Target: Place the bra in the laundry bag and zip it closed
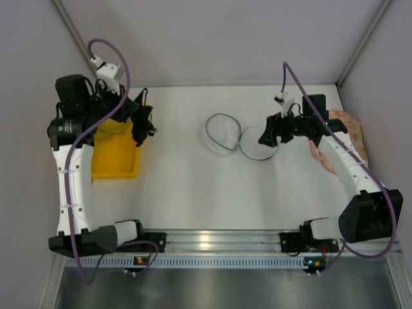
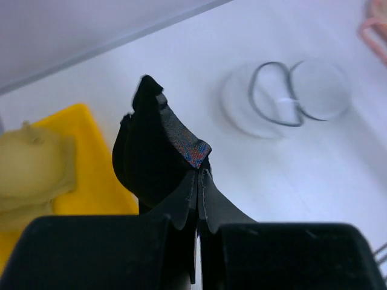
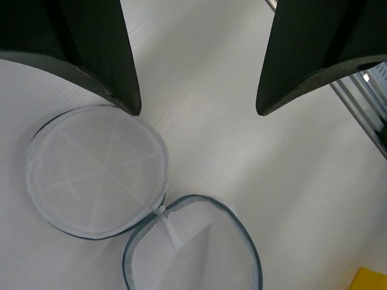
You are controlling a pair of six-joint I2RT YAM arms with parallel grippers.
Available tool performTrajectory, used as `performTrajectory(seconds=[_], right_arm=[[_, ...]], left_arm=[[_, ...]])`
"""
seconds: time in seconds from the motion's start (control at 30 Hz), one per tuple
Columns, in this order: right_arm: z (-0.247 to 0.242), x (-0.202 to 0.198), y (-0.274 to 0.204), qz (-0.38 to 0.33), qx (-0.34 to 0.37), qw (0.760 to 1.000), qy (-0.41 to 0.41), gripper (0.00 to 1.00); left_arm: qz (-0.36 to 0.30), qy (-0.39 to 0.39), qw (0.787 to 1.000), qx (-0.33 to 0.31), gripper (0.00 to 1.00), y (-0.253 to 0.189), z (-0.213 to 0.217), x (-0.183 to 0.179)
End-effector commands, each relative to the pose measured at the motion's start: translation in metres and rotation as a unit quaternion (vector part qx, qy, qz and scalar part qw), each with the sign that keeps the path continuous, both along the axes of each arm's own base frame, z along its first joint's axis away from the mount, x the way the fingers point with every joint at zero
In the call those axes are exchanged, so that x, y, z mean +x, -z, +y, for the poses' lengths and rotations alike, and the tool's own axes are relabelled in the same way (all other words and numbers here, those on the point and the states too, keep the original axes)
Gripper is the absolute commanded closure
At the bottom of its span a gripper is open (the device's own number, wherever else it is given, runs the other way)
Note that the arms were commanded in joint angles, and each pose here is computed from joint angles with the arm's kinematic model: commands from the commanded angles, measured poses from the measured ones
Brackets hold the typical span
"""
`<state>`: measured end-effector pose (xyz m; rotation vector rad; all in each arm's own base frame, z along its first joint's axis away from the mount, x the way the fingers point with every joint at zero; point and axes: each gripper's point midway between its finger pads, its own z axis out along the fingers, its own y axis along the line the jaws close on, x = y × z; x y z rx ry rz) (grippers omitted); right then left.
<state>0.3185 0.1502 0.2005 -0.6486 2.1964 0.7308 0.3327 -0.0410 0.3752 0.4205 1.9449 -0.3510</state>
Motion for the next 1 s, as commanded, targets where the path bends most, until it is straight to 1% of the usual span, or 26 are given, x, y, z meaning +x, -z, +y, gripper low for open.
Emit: performTrajectory(seconds=[0.0, 0.03, 0.07, 0.1, 0.13, 0.17, 0.23, 0.27, 0.4, 0.47, 0.57, 0.6, 0.63, 0.67, 0.7, 0.73, 0.77, 0.8, 0.83, 0.87, 0.9, 0.93, 0.97], right_arm=[[-0.005, -0.004, -0.037, -0.028, 0.027, 0.999, -0.010, 0.23], [-0.007, -0.004, -0.038, -0.028, 0.029, 0.999, -0.009, 0.23], [-0.008, -0.005, -0.040, -0.029, 0.032, 0.999, -0.009, 0.22], [-0.011, -0.005, -0.041, -0.030, 0.032, 0.999, -0.005, 0.22], [-0.014, -0.007, -0.040, -0.027, 0.031, 0.999, -0.004, 0.23], [-0.015, -0.008, -0.040, -0.028, 0.030, 0.999, -0.004, 0.23], [-0.019, -0.010, -0.041, -0.030, 0.028, 0.999, -0.002, 0.23], [-0.020, -0.013, -0.041, -0.027, 0.028, 0.999, -0.001, 0.23], [-0.032, -0.016, -0.037, -0.024, 0.022, 0.999, 0.008, 0.23], [-0.036, -0.018, -0.033, -0.020, 0.019, 1.000, 0.009, 0.23], [-0.037, -0.023, -0.027, -0.011, 0.016, 1.000, 0.005, 0.23], [-0.037, -0.026, -0.025, -0.005, 0.016, 1.000, 0.005, 0.23], [-0.036, -0.028, -0.023, -0.001, 0.016, 1.000, 0.002, 0.23], [-0.036, -0.030, -0.022, 0.003, 0.019, 1.000, 0.000, 0.23], [-0.035, -0.033, -0.022, 0.004, 0.019, 1.000, -0.003, 0.23], [-0.035, -0.037, -0.017, 0.013, 0.018, 1.000, -0.005, 0.23], [-0.035, -0.039, -0.015, 0.015, 0.018, 1.000, -0.007, 0.23], [-0.035, -0.041, -0.013, 0.020, 0.018, 1.000, -0.007, 0.23], [-0.036, -0.044, -0.009, 0.025, 0.016, 1.000, -0.009, 0.24], [-0.035, -0.046, -0.007, 0.030, 0.016, 0.999, -0.011, 0.24], [-0.035, -0.047, -0.005, 0.032, 0.016, 0.999, -0.011, 0.24], [-0.035, -0.049, -0.002, 0.036, 0.015, 0.999, -0.012, 0.24], [-0.036, -0.051, -0.002, 0.036, 0.014, 0.999, -0.011, 0.24]], left_arm=[[-0.021, 0.142, 0.988, -0.058, 1.00, -0.022, -0.064, -0.041], [-0.013, 0.161, 0.984, -0.074, 1.00, -0.023, -0.075, -0.051], [-0.003, 0.198, 0.977, -0.083, 1.00, -0.022, -0.098, -0.063], [0.009, 0.214, 0.973, -0.091, 1.00, -0.019, -0.109, -0.070], [0.030, 0.227, 0.968, -0.099, 1.00, -0.009, -0.119, -0.075], [0.052, 0.257, 0.959, -0.110, 1.00, -0.004, -0.138, -0.088], [0.093, 0.279, 0.949, -0.118, 1.00, 0.015, -0.154, -0.100], [0.107, 0.311, 0.937, -0.115, 1.00, 0.020, -0.171, -0.115], [0.173, 0.383, 0.896, -0.140, 1.00, 0.040, -0.198, -0.149], [0.188, 0.402, 0.886, -0.137, 1.00, 0.052, -0.206, -0.157], [0.188, 0.373, 0.901, -0.120, 1.00, 0.078, -0.205, -0.142], [0.186, 0.356, 0.909, -0.112, 1.00, 0.087, -0.202, -0.133], [0.199, 0.341, 0.913, -0.104, 1.00, 0.106, -0.199, -0.129], [0.184, 0.328, 0.921, -0.100, 1.00, 0.111, -0.197, -0.117], [0.185, 0.311, 0.927, -0.094, 1.00, 0.121, -0.193, -0.109], [0.198, 0.279, 0.936, -0.078, 1.00, 0.146, -0.186, -0.099], [0.190, 0.258, 0.945, -0.071, 1.00, 0.156, -0.180, -0.086], [0.191, 0.241, 0.949, -0.062, 1.00, 0.167, -0.176, -0.079], [0.210, 0.215, 0.953, -0.049, 1.00, 0.191, -0.168, -0.074], [0.214, 0.194, 0.956, -0.049, 1.00, 0.199, -0.160, -0.067], [0.200, 0.180, 0.962, -0.051, 1.00, 0.202, -0.157, -0.056], [0.207, 0.166, 0.963, -0.047, 1.00, 0.214, -0.150, -0.052], [0.208, 0.128, 0.969, -0.049, 1.00, 0.218, -0.139, -0.042]])
